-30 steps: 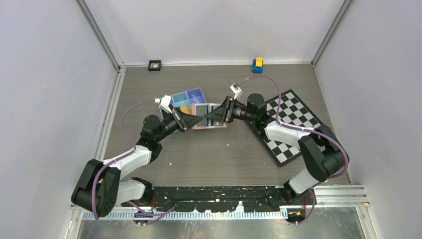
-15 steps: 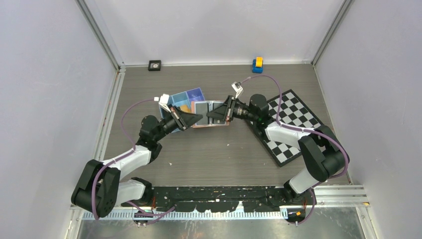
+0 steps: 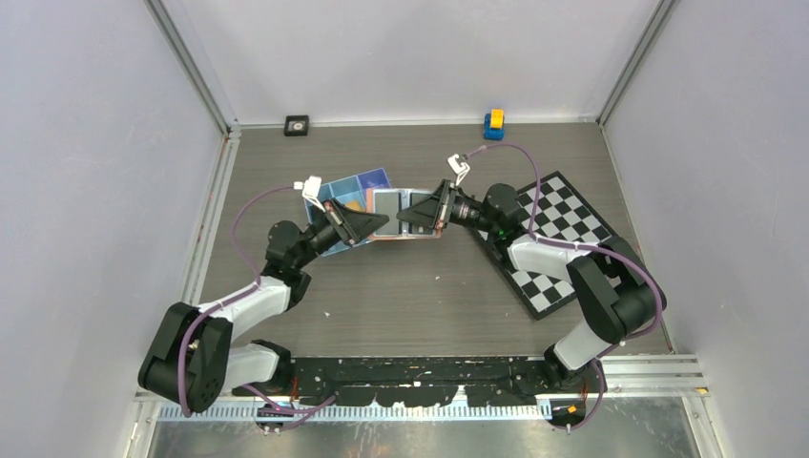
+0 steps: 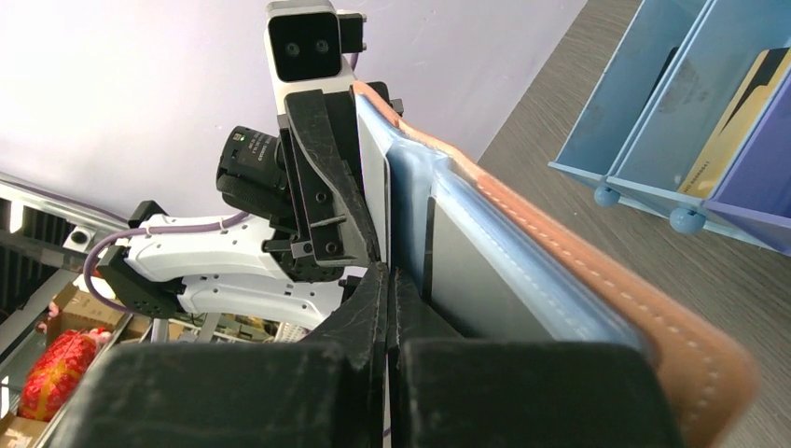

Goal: Take the credit cards out of the card holder
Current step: Remove the credit card from the card holder.

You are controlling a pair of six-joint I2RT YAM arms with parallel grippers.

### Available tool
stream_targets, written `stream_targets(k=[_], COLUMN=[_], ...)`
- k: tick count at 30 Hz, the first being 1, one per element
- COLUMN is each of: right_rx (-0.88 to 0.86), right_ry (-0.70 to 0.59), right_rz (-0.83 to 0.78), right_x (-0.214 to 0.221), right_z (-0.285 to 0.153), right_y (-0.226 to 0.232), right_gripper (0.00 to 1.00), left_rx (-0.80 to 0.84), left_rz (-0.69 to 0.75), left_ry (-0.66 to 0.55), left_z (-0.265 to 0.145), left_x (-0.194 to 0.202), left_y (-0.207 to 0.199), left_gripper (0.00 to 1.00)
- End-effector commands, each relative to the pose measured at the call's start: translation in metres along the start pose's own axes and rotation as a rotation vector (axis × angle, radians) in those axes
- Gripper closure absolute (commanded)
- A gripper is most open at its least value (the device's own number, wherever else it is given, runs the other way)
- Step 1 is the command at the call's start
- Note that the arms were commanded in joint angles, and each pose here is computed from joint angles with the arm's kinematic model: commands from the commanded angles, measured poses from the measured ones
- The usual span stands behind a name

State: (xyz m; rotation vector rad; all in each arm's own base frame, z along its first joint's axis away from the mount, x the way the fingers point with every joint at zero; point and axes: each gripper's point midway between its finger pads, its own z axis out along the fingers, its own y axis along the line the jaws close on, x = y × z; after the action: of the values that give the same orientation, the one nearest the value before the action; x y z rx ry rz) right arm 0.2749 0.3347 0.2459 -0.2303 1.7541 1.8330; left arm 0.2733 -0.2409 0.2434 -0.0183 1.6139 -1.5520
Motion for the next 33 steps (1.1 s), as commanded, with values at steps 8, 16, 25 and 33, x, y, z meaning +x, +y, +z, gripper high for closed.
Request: stream_targets(k=[8, 16, 25, 33], right_rx=[0.035, 0.051, 0.067, 0.061], right_ry=[-0.008, -0.003, 0.000, -0.001], right_rz=[-0.038, -0.023, -0.007, -0.003], right_x=[-0.007, -0.008, -0.007, -0.007], right_z=[0.002, 0.003, 0.004, 0.005], right_y=[0.000, -0.005, -0.014, -0.013], right_gripper=[1.00, 0.99, 0.99, 1.00], left_rx=[0.028, 0.011, -0.007, -0.004], left_rz=[0.023, 0.041, 0.055, 0.052], left_ry=[-0.073, -0.131, -0.182, -0.168], left_z=[-0.008, -0.017, -0.027, -0.025], left_x=[-0.019, -0.028, -0.036, -0.035], left_y=[-0.007, -0.007, -0.008, -0.008], left_gripper=[0.87, 1.00, 1.00, 1.00])
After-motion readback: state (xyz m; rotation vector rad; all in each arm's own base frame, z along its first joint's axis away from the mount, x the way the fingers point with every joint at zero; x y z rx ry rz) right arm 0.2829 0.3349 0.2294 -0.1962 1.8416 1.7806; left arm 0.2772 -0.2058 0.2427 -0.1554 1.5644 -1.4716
